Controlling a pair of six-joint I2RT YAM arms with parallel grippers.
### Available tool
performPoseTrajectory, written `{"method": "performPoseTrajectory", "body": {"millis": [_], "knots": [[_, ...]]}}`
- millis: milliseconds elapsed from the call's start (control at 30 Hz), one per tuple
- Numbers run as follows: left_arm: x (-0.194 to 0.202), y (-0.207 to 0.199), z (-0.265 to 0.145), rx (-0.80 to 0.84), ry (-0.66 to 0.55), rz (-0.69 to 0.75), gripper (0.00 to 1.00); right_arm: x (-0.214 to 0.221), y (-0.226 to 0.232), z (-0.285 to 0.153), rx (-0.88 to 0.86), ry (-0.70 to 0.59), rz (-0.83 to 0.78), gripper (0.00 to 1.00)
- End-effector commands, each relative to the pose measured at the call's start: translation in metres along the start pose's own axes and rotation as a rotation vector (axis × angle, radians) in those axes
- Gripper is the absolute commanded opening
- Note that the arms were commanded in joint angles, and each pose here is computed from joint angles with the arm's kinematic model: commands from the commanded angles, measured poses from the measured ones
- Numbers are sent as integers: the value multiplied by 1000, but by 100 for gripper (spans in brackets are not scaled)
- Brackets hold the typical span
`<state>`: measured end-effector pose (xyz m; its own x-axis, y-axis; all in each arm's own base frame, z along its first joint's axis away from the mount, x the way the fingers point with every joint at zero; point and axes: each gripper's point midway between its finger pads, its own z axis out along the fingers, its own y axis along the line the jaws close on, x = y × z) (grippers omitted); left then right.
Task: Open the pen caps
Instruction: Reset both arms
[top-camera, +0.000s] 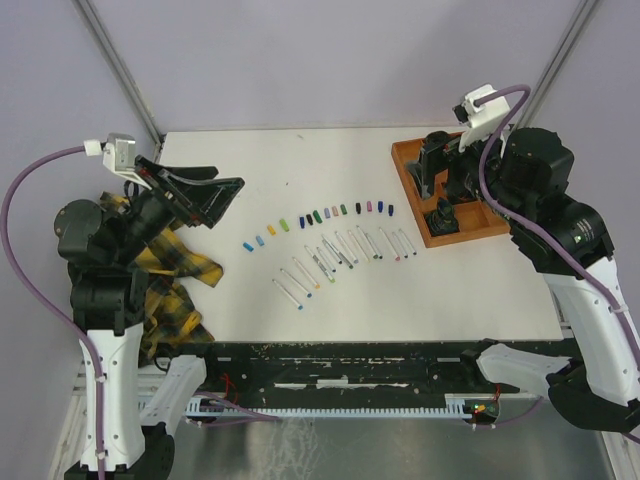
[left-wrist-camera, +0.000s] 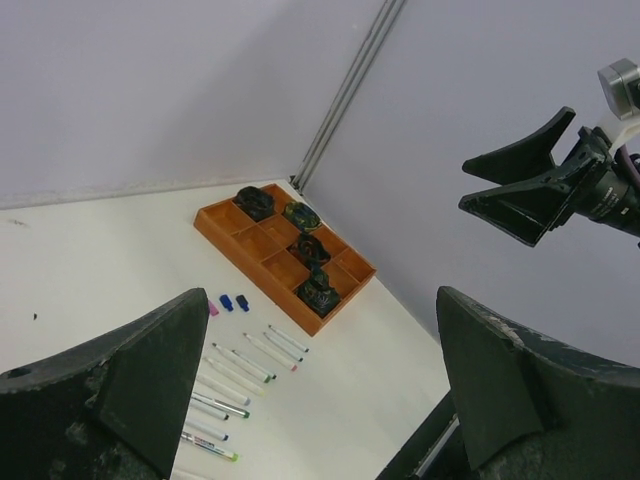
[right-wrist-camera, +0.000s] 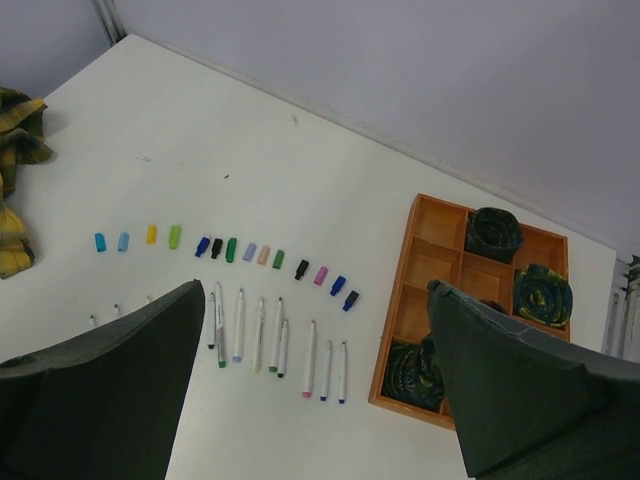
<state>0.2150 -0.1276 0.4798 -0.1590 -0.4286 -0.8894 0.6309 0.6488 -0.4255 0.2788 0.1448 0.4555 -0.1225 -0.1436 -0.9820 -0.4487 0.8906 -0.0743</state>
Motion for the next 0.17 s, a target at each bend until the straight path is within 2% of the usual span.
{"method": "performPoseTrajectory", "body": {"millis": [0,133], "knots": [[-6,-7,-1,30,-6,64,99,-18,-9,-3,46,-60,-4,99],[-5,-7,-1,32,-5,63,99,-15,-11,-1,54,-54,-22,99]]}}
